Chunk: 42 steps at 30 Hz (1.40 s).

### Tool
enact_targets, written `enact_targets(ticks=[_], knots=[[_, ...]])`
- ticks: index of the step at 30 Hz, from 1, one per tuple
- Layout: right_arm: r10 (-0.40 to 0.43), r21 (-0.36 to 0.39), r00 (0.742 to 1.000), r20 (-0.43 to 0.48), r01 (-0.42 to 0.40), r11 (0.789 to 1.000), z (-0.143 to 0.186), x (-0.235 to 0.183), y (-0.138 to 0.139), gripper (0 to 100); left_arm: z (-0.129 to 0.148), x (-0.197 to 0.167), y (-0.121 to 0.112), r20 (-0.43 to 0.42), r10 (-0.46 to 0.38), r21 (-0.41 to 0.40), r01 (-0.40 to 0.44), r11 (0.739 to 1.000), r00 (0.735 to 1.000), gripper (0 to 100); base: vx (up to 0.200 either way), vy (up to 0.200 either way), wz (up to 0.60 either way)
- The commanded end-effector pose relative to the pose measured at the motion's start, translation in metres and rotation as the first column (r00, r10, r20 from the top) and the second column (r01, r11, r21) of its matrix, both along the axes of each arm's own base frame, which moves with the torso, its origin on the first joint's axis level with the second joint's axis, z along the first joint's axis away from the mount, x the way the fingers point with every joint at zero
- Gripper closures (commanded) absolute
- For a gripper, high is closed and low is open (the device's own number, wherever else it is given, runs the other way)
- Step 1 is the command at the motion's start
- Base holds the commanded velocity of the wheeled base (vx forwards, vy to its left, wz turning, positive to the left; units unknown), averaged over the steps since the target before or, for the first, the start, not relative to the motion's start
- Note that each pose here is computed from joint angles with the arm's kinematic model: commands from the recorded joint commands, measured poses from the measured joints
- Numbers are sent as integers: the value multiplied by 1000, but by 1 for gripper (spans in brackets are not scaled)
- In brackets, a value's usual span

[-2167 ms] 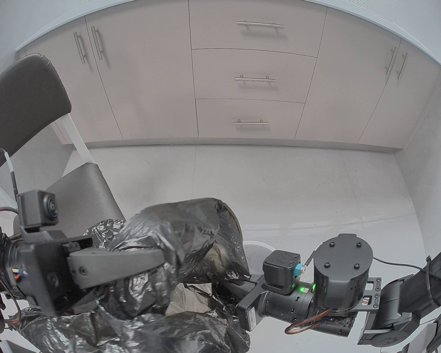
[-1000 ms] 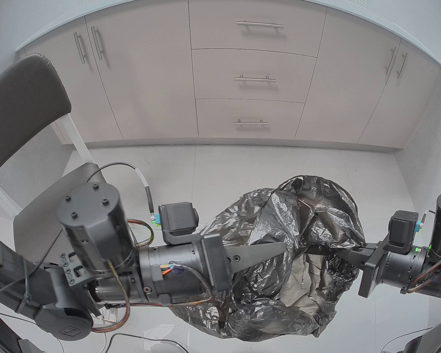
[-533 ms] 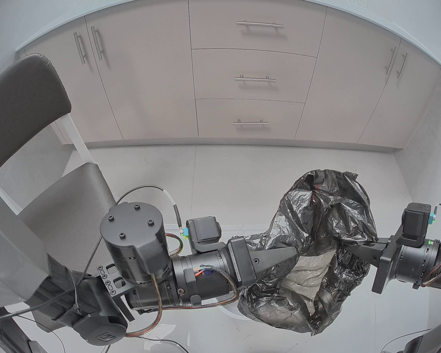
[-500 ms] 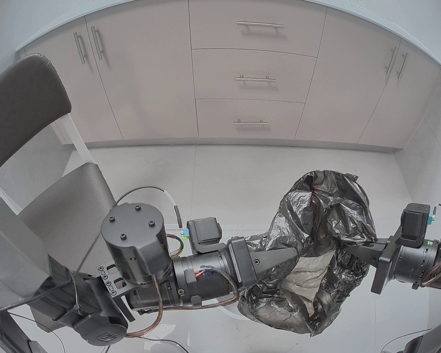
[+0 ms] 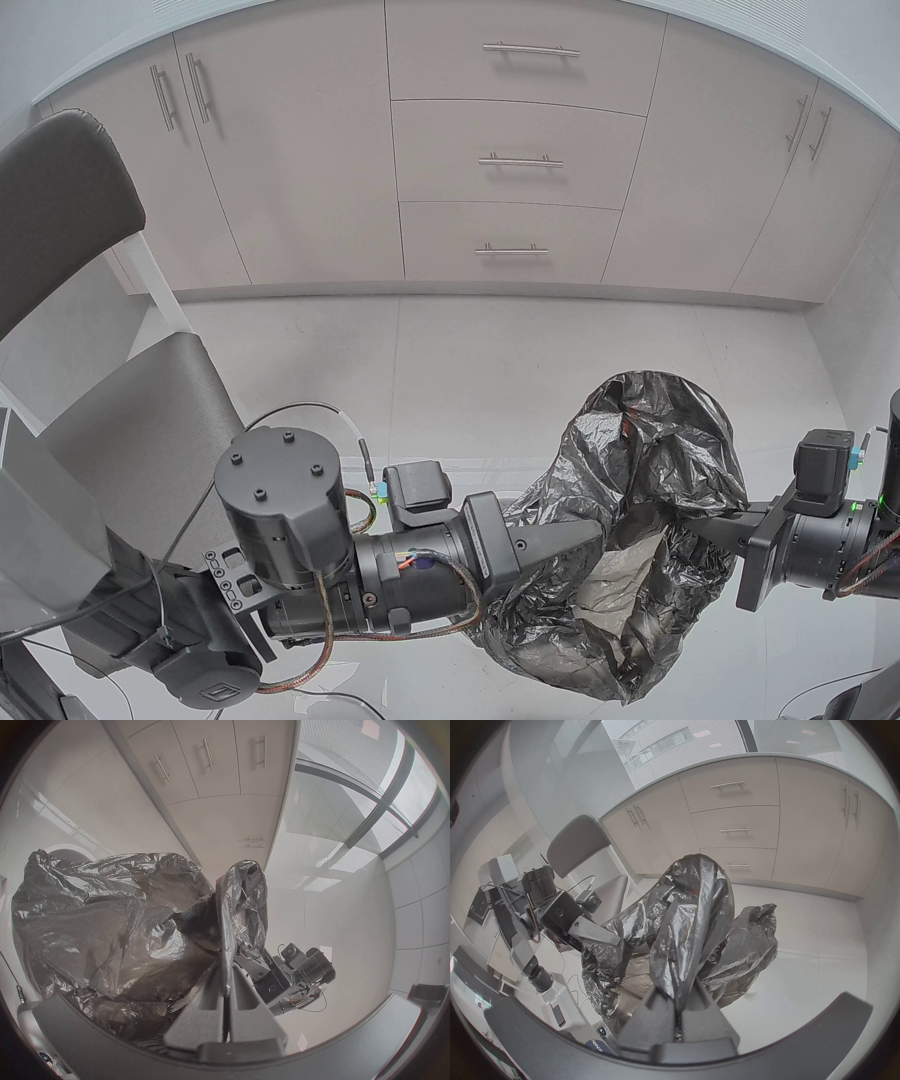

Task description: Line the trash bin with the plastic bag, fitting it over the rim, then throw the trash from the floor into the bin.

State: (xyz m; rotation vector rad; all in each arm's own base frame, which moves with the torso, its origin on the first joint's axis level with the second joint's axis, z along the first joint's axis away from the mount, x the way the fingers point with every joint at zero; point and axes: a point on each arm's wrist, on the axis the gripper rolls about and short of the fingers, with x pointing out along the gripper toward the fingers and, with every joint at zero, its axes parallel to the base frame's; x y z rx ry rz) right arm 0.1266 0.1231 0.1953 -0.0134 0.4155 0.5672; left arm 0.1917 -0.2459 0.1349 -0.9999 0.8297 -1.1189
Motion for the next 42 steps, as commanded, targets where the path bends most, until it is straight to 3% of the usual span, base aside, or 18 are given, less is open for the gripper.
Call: enact_targets(ticks=[1,2,3,7,12,16,26,30,39,42], knots=[[41,15,999,-18,-40,999,-1,-1,1,100,1,-1,1,3,1,-3,-1,1000,1000,100,0,0,0],[45,16,999,-19,-45,999,-1,-1,1,100,2,-1,1,4,1,-4,-1,1000,1000,100,0,0,0],[104,64,992,-69,-100,993,-3,-2,3,100,6,-2,2,12,3,-13,-3,1000,1000,100,0,0,0],[196,154,958,-210,-165,974,-16,0,6,100,16,-9,10,28,5,-31,-4,1000,1000,100,0,0,0],[196,126,921,-336,-162,979,-45,9,4,100,25,-14,16,46,6,-49,-3,999,999,100,0,0,0],[172,126,926,-338,-136,983,-49,16,4,100,24,-14,16,44,4,-47,-2,999,999,100,0,0,0],[150,194,970,-191,-113,974,-15,5,-10,100,17,-12,9,29,-15,-36,16,999,999,100,0,0,0],[48,138,976,-213,-19,990,8,1,-16,100,10,-9,3,12,-44,-22,45,999,999,100,0,0,0],[26,161,965,-260,17,987,21,4,-12,100,2,-3,-4,-120,-62,-58,55,997,991,100,0,0,0],[15,183,961,-276,37,982,26,9,-7,100,-17,3,-11,-148,-56,-32,52,998,987,100,0,0,0]])
